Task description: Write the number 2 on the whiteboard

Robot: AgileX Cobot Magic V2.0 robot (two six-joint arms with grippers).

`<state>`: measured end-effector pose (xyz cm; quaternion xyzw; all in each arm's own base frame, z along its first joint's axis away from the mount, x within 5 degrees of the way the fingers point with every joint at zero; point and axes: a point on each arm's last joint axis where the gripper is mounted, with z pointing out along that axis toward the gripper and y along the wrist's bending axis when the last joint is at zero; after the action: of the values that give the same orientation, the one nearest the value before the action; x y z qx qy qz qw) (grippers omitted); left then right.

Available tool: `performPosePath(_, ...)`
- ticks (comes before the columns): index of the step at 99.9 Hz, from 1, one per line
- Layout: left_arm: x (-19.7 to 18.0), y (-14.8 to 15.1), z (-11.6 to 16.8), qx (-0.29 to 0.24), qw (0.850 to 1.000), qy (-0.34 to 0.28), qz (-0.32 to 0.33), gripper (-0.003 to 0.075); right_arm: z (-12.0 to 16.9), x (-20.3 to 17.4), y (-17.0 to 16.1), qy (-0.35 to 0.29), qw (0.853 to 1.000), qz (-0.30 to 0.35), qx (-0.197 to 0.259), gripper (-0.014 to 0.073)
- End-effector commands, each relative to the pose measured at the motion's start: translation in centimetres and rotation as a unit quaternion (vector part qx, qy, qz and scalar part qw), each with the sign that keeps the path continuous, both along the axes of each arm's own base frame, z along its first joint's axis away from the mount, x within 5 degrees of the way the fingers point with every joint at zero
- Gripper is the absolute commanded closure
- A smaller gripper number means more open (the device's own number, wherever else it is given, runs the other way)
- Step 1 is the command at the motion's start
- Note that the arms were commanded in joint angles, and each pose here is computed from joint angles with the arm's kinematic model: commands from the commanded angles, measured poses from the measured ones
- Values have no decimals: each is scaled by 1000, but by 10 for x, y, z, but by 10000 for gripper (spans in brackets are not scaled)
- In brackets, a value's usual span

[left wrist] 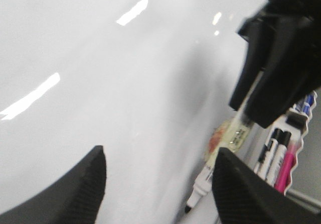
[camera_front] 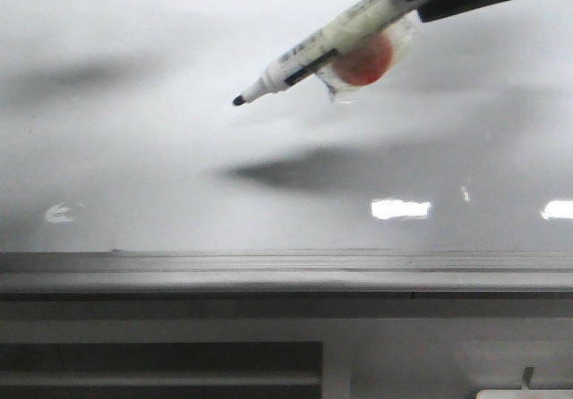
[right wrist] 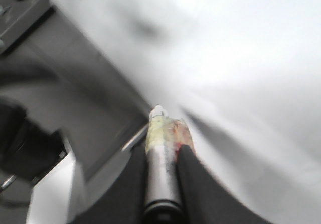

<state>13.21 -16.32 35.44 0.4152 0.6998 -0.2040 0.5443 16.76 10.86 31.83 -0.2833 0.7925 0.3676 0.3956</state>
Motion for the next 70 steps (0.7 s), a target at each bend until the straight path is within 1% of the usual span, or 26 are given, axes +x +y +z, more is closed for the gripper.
performPosePath(1,-1,18,22,-89,995,-10,35,496,13,-15,-7,-67,995,-43,58,649)
performPosePath(2,-1,19,23,-90,995,-11,38,496,13,-16,-7,-66,995,-46,64,649)
performPosePath(4,-1,23,22,-96,994,-6,47,563,15,-21,-9,-84,993,-47,72,649)
performPosePath(11,-1,32,18,-111,992,7,65,745,13,-29,-13,-107,987,-68,95,649)
performPosePath(21,-2,40,12,-124,989,8,83,741,6,-29,-22,-114,982,-122,90,649)
performPosePath(28,-4,43,9,-135,987,2,86,741,1,-27,-25,-116,980,-143,81,649)
performPosePath(39,-4,44,9,-145,985,-5,88,741,1,-25,-26,-128,978,-148,72,649)
performPosePath(63,-4,44,10,-151,984,-10,89,741,-14,-6,-22,-97,982,-153,51,649)
performPosePath(70,-4,44,10,-152,984,-11,89,741,-17,-1,-21,-92,982,-159,51,649)
